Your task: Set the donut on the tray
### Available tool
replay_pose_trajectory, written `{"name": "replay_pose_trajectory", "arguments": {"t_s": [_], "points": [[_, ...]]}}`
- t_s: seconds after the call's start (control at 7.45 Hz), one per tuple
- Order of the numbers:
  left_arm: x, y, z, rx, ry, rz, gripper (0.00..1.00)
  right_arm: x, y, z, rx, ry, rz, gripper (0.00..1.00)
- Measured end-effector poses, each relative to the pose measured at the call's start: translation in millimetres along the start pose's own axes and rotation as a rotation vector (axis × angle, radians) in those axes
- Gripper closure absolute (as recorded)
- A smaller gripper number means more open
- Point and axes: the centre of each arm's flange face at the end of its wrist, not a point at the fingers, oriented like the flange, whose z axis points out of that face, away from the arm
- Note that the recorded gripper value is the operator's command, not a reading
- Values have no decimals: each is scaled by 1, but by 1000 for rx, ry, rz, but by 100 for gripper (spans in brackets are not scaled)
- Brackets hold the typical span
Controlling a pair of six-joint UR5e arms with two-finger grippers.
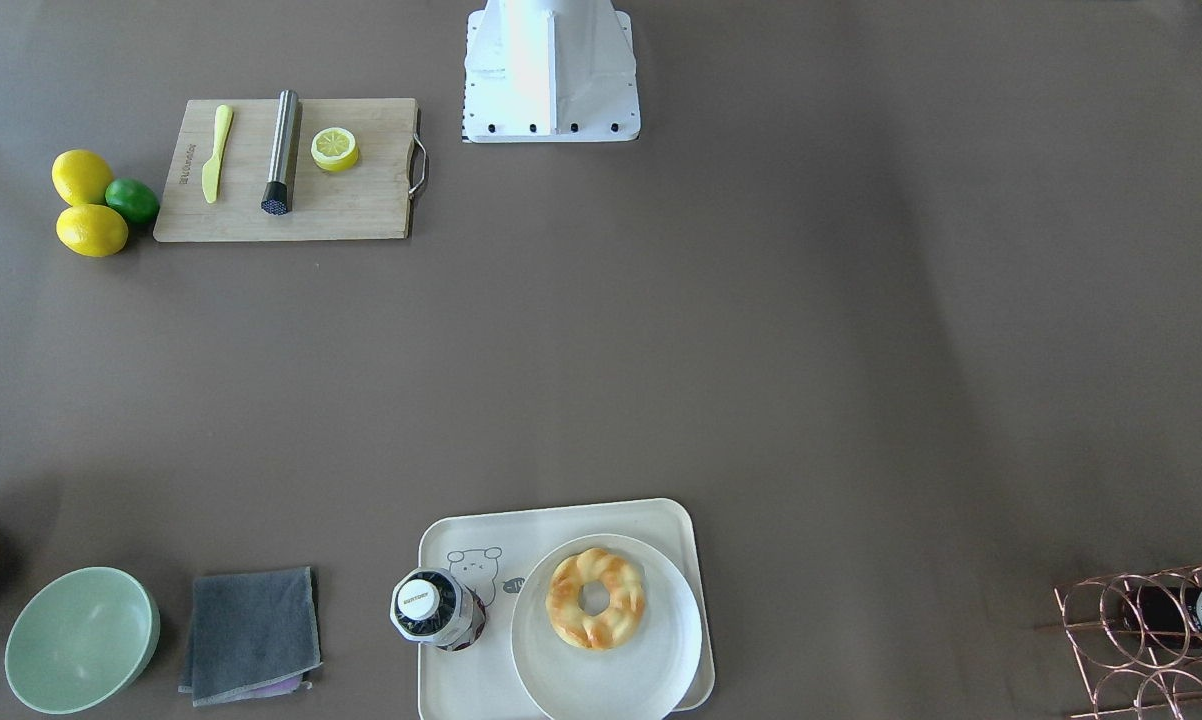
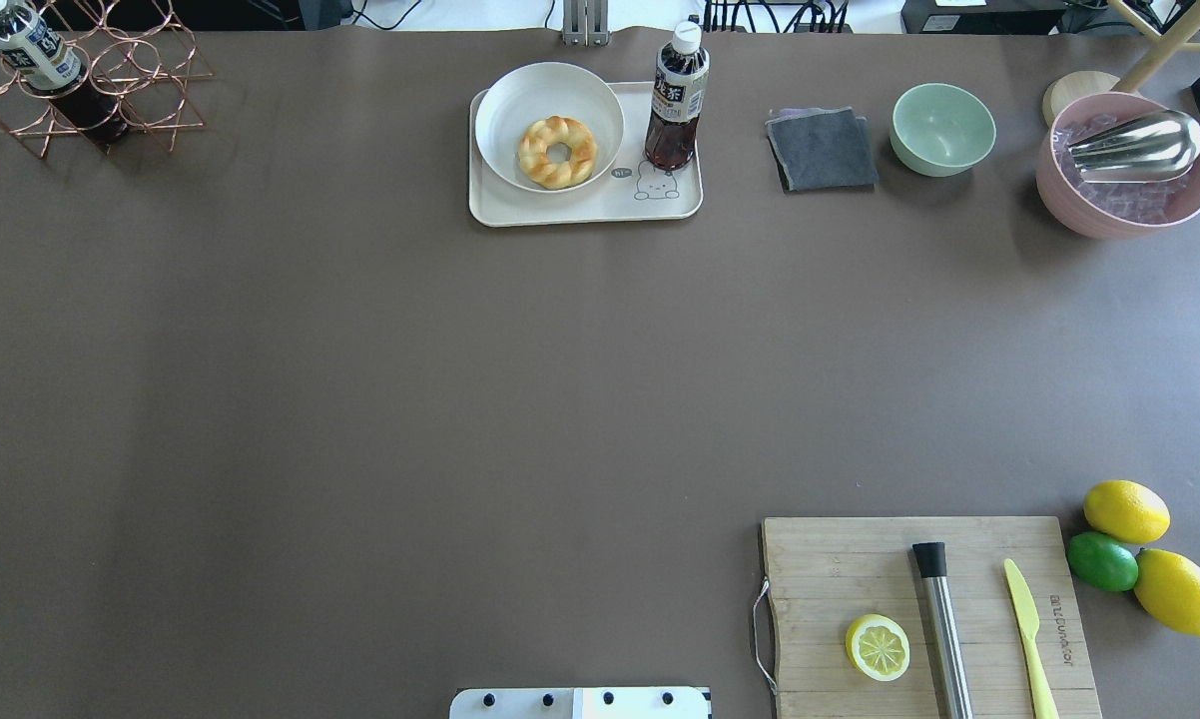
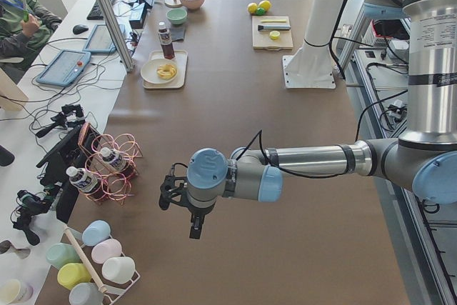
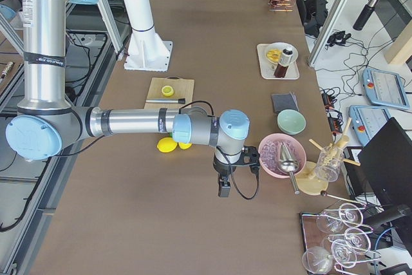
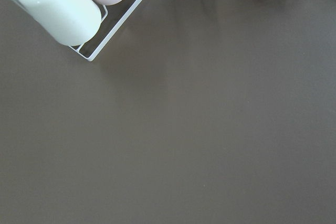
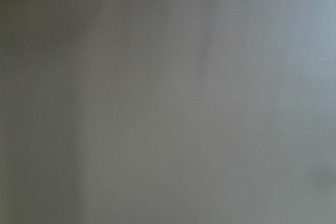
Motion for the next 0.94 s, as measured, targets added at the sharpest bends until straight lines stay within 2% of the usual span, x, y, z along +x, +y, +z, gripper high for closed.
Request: {"name": "replay_pose_trajectory", "arguments": {"t_s": [0.13, 0.27, 0.54, 0.94], "points": [[-9, 16, -2, 14, 57, -22, 2, 0, 0, 1, -1, -8, 3, 0], [-14, 25, -8, 46, 86, -19, 2, 0, 1, 2, -3, -13, 6, 0], [-25, 46, -11, 94, 100, -6, 2, 1, 2, 5, -7, -27, 10, 0], [-37, 57, 6, 74, 94, -22, 2, 2, 3, 9, -14, -40, 16, 0]]}}
